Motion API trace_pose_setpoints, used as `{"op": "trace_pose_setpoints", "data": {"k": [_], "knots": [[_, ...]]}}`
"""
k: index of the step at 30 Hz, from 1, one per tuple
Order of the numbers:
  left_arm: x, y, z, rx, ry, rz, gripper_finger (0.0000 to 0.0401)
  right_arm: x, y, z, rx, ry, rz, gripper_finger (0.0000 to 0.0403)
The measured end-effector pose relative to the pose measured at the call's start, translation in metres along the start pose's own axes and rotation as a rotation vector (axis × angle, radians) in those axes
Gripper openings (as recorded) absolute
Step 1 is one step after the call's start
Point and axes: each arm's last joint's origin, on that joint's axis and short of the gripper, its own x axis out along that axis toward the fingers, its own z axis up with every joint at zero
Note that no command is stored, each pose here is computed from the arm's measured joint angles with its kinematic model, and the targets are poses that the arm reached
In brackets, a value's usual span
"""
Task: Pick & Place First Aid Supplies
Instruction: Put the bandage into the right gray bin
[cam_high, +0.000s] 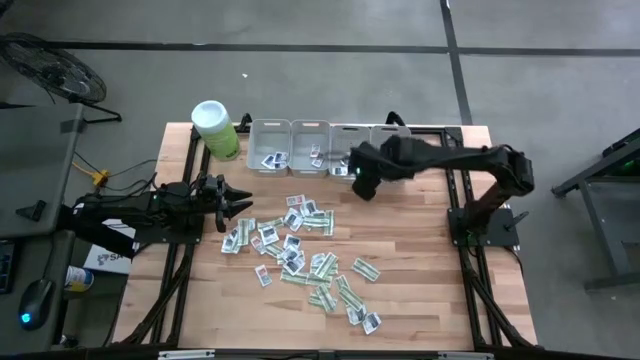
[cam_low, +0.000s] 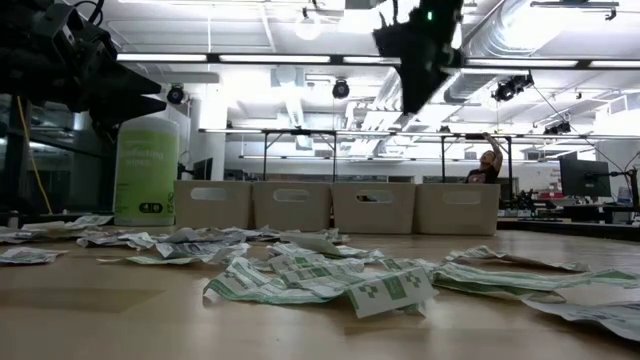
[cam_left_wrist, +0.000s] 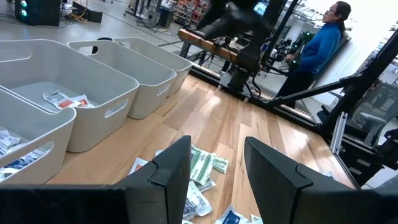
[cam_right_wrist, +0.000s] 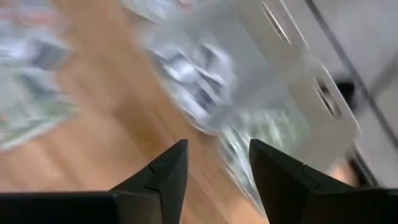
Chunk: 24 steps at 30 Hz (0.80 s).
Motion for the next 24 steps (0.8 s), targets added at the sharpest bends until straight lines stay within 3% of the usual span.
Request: {"op": "trace_pose_setpoints", "data": {"k": [5, 11, 18, 24], "knots": [[0.000, 0.000, 0.000, 0.000, 0.000, 0.000, 0.0150, -0.019, 0.027, -0.016, -0.112, -0.209, 0.160, 0.0154], [0.000, 0.000, 0.000, 0.000, 0.000, 0.000, 0.0150, -0.013, 0.041, -0.054, -0.115, -0.376, 0.310, 0.0143], [0.000, 0.000, 0.000, 0.000, 0.000, 0.000, 0.0150, 0.010, 0.053, -0.096, -0.147, -0.318, 0.454, 0.0138], [0.000, 0.000, 0.000, 0.000, 0.000, 0.000, 0.0150, 0.016, 0.079, -0.115, -0.354, -0.290, 0.563, 0.0138]]}}
